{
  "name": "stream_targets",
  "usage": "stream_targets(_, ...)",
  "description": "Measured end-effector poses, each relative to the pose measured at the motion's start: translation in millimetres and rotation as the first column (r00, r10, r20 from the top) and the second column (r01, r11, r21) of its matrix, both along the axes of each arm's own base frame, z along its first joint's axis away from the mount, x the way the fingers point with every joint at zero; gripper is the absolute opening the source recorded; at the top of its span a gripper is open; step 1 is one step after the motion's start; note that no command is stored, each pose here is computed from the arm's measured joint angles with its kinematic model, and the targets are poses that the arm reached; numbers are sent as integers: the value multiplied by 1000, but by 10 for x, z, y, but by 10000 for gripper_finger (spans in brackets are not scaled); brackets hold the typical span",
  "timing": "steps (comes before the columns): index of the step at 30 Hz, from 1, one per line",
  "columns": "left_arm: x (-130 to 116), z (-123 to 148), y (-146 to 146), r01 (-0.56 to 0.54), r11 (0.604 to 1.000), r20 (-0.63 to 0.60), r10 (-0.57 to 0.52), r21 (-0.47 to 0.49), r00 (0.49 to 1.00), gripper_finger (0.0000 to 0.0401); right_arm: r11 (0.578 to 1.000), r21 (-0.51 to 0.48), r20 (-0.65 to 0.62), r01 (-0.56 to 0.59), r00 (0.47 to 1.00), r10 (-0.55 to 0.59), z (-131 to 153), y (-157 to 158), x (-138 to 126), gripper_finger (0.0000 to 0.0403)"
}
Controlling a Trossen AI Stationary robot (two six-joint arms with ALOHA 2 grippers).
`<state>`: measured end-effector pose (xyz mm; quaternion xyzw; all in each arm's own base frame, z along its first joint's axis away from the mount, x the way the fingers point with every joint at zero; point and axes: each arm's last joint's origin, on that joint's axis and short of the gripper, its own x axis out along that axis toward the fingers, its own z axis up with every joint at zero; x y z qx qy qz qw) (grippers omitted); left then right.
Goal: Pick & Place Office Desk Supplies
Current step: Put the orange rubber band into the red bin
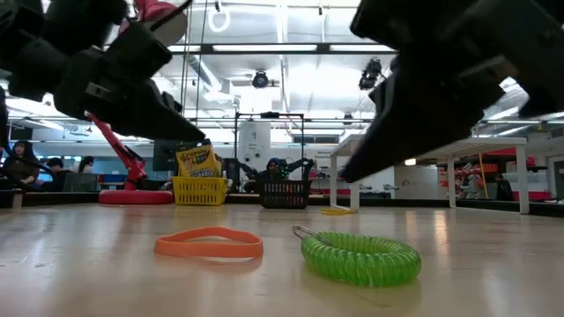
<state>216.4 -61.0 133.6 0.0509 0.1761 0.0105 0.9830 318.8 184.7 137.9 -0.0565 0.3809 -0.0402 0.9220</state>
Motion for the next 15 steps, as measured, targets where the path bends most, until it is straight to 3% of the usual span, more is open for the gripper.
stream_targets(8, 510, -30, -423, 143, 983, -84, -152, -111, 985, 78, 1000, -21, -97, 23, 995, -25, -37, 24, -140, 12)
stream_targets(15, 828, -130, -767, 76, 986, -379, -126, -146, 917, 133, 999, -40, -95, 7, 995, -11, -36, 114, -214, 12)
